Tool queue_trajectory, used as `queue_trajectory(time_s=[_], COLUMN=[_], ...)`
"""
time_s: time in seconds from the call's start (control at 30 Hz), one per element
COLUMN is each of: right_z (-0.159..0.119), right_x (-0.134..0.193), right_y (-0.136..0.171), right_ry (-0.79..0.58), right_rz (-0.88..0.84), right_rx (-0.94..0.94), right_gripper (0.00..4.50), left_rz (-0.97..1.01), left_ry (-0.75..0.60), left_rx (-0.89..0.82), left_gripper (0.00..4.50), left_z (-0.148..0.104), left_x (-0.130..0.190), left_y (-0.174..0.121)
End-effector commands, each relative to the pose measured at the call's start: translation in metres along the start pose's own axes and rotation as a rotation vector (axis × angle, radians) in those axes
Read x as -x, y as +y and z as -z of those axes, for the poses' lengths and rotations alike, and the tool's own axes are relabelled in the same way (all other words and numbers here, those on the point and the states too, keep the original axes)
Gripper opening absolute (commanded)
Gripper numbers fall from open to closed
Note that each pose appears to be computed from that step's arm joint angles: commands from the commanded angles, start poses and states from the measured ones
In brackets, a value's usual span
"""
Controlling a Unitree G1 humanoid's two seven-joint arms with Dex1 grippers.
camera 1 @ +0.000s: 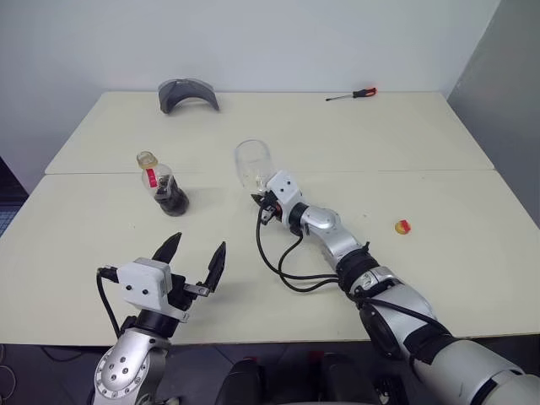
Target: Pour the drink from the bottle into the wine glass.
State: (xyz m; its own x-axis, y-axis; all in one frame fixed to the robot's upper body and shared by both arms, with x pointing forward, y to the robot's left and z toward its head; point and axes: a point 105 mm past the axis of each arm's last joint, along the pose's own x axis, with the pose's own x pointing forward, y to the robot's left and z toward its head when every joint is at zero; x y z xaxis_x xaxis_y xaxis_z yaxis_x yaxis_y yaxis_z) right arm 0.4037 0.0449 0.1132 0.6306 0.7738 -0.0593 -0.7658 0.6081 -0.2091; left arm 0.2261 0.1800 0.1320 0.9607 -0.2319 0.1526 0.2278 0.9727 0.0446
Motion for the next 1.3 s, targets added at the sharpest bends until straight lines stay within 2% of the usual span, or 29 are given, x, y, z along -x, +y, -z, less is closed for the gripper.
queue_trajectory(time_s=[0.03,0.07,0.27,0.3,0.43,0.7,0.8,0.9,1.07,1.2,1.3], right_z=[-0.013,-0.013,-0.008,-0.008,-0.010,-0.023,-0.039,-0.060,-0.067,-0.072,-0.076], right_x=[-0.001,-0.001,0.011,0.014,0.032,0.120,0.157,0.191,0.219,0.222,0.221], right_y=[-0.005,-0.006,-0.014,-0.016,-0.023,-0.033,-0.027,-0.010,0.021,0.027,0.027], right_ry=[-0.039,-0.040,-0.043,-0.047,-0.061,-0.017,-0.040,-0.096,-0.105,-0.137,-0.152], right_rz=[0.011,0.011,0.003,0.006,-0.004,-0.048,-0.116,-0.229,-0.403,-0.426,-0.426], right_rx=[0.008,0.008,-0.003,-0.006,-0.075,-0.097,-0.007,0.001,0.025,-0.034,0.030], right_gripper=[1.87,2.13,4.32,4.49,4.49,4.49,4.49,4.49,4.49,4.49,4.49], left_rz=[0.010,0.010,0.012,0.012,0.009,-0.096,-0.156,-0.230,-0.431,-0.464,-0.430], left_ry=[-0.048,-0.048,-0.054,-0.054,-0.055,-0.010,-0.008,-0.002,0.016,-0.015,-0.029], left_rx=[-0.018,-0.019,-0.019,-0.019,-0.020,-0.023,-0.033,-0.050,-0.029,-0.048,-0.061], left_gripper=[4.50,4.50,4.50,4.50,4.50,4.50,4.50,4.50,4.50,4.50,4.50], left_z=[-0.013,-0.013,-0.014,-0.014,-0.013,-0.003,0.001,0.005,0.017,0.013,0.009], left_x=[-0.002,-0.002,-0.005,-0.005,-0.006,-0.008,-0.008,-0.009,-0.009,-0.022,-0.033], left_y=[-0.003,-0.003,-0.005,-0.005,-0.004,0.014,0.026,0.039,0.071,0.085,0.086])
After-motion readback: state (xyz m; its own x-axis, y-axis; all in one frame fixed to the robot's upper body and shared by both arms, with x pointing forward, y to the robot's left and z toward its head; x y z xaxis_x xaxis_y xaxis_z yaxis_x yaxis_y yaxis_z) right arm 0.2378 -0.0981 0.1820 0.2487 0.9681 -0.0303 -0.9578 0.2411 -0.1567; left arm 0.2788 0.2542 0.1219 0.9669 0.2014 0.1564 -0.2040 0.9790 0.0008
